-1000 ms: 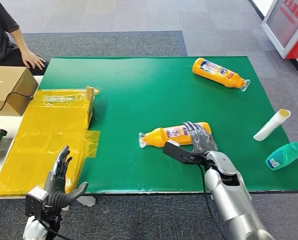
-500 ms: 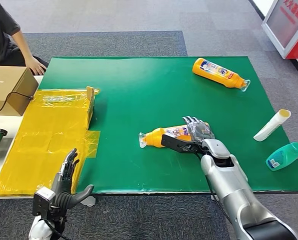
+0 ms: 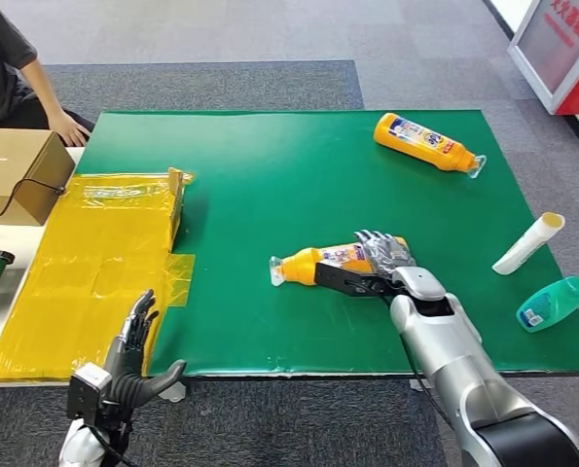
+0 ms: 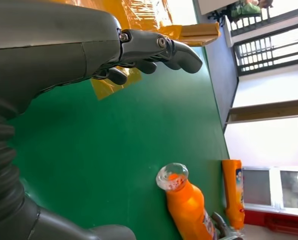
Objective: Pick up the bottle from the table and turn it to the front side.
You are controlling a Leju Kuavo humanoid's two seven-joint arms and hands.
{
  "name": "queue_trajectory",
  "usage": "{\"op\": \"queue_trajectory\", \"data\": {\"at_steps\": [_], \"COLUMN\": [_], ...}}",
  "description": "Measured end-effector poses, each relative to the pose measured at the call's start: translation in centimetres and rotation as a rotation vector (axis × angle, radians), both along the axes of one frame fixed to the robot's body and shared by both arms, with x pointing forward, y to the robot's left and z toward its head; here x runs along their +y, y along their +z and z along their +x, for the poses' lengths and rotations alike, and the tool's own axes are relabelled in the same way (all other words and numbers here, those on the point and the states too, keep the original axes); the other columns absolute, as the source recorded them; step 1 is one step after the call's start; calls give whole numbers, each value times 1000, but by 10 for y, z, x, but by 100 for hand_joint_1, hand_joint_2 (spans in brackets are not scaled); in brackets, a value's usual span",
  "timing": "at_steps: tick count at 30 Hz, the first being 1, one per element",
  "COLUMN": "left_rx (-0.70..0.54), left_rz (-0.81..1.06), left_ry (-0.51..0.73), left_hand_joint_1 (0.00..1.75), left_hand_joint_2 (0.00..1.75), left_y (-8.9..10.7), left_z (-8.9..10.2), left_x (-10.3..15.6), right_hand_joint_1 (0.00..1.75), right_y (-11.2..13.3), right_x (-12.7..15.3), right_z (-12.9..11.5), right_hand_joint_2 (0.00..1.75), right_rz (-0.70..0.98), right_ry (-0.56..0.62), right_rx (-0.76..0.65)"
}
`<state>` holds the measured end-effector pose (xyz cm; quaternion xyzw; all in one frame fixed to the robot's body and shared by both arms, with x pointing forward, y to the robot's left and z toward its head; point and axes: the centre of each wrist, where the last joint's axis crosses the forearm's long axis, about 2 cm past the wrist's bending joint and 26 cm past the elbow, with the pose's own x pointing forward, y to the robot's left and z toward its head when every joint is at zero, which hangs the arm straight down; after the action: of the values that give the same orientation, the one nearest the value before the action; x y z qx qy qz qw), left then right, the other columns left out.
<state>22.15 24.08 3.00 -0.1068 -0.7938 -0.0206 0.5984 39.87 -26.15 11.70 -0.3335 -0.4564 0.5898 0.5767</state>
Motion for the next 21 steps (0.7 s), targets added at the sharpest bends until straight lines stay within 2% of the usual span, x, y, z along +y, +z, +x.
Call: {"op": "queue_trajectory", "data": {"at_steps": [3,4,13,21], "left_rx": [-2,-2,9,16], "left_rz": [-3,-3,-1,3], "left_ry": [-6,-8,-12,-7], "left_hand_joint_1": [0,0,0,0], "left_hand_joint_2": [175,175,175,175], "left_y": [0,0,-3,-5], "left_z": [2,2,1,-1], "left_x": [-2,-2,-4,-3], "right_hand_joint_1": [142,173,175,175], "right_y": [0,0,-1,-10], "right_x": [-7,-9,-19,-17], "right_z": [7,9,13,-8], "right_hand_joint_2": [175,175,175,175], "right_rz": [-13,-14,11,146], "right_ry": [23,29,57,68], "right_rx": [46,54,29,-74]}}
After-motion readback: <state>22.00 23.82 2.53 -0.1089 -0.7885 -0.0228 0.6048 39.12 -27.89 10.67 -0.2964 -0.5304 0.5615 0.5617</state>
